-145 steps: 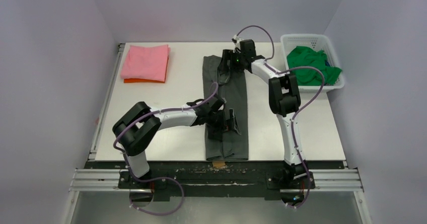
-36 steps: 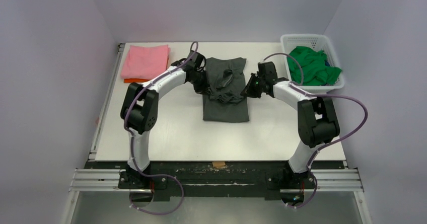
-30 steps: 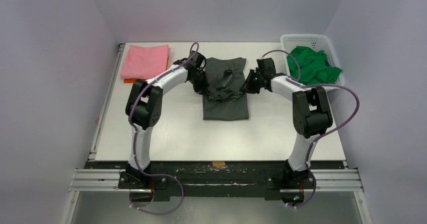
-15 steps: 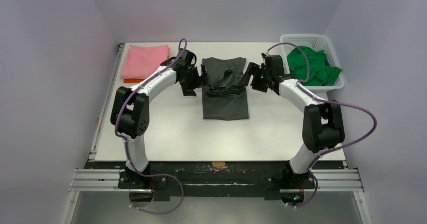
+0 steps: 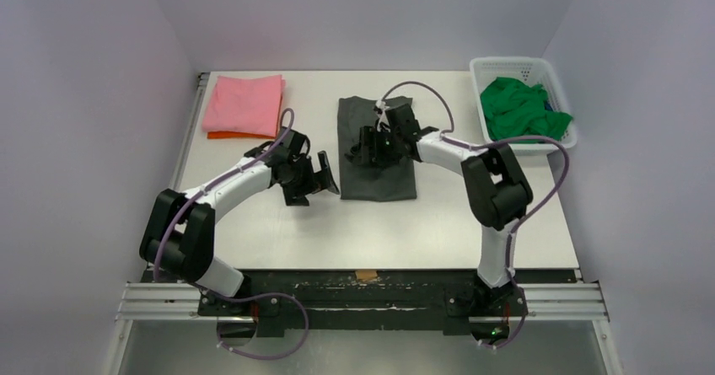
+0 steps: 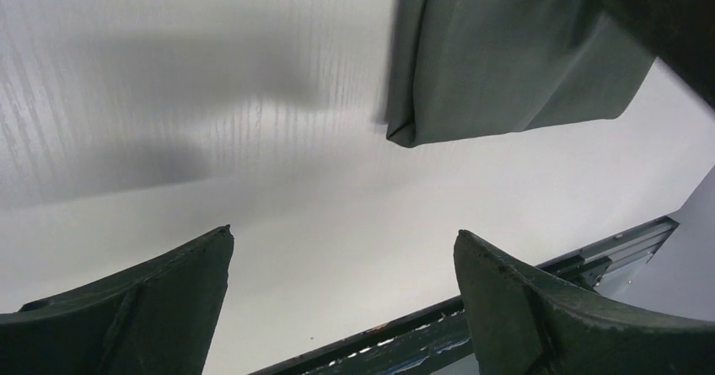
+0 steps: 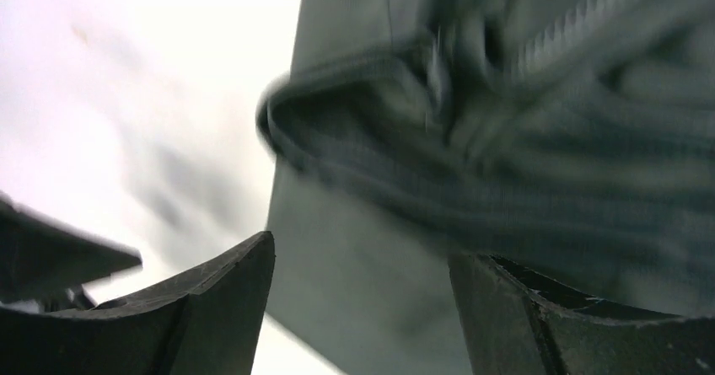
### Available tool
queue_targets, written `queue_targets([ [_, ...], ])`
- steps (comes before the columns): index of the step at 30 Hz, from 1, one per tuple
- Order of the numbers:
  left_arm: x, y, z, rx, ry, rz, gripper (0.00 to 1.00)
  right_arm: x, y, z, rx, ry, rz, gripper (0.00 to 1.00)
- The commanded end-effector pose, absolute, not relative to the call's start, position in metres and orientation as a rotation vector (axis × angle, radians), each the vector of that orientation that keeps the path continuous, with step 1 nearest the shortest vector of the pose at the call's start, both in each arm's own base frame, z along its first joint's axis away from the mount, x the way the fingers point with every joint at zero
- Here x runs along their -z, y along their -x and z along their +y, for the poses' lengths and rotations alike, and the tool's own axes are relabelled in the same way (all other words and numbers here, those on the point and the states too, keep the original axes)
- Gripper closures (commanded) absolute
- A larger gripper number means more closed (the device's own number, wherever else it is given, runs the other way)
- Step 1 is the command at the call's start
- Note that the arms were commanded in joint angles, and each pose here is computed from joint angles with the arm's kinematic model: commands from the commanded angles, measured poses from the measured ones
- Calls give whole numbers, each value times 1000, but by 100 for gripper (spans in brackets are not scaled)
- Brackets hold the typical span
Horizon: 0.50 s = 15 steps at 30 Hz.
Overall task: Fold and stack the t-shirts
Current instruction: Fold the folded rectangular tshirt in 1/3 of the way
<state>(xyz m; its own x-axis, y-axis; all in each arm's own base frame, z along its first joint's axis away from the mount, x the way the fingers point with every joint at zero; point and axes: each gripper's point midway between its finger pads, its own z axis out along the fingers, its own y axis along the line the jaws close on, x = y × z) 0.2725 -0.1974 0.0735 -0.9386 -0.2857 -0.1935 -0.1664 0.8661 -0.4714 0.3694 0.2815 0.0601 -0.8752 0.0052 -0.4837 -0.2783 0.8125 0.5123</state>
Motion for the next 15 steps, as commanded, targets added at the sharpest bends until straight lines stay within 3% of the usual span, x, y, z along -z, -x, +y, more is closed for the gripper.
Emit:
queue_targets([
  [1,-83,-277,-198,698,341,2709,0,-105,-454,311,-827,187,2315,27],
  [4,-81,-276,-200,711,339,2711,0,-109,-491,318,-755,178,2299,27],
  [7,-79,-280,-205,733,327,2713,0,-112,-491,317,-729,198,2333,27],
  [12,-79,-290,-224,774,276,2717,1,-137,-449,290,-710,190,2297,27],
  [15,-76,-296,-235,784,252,2730,7,-136,-412,255,-618,123,2312,27],
])
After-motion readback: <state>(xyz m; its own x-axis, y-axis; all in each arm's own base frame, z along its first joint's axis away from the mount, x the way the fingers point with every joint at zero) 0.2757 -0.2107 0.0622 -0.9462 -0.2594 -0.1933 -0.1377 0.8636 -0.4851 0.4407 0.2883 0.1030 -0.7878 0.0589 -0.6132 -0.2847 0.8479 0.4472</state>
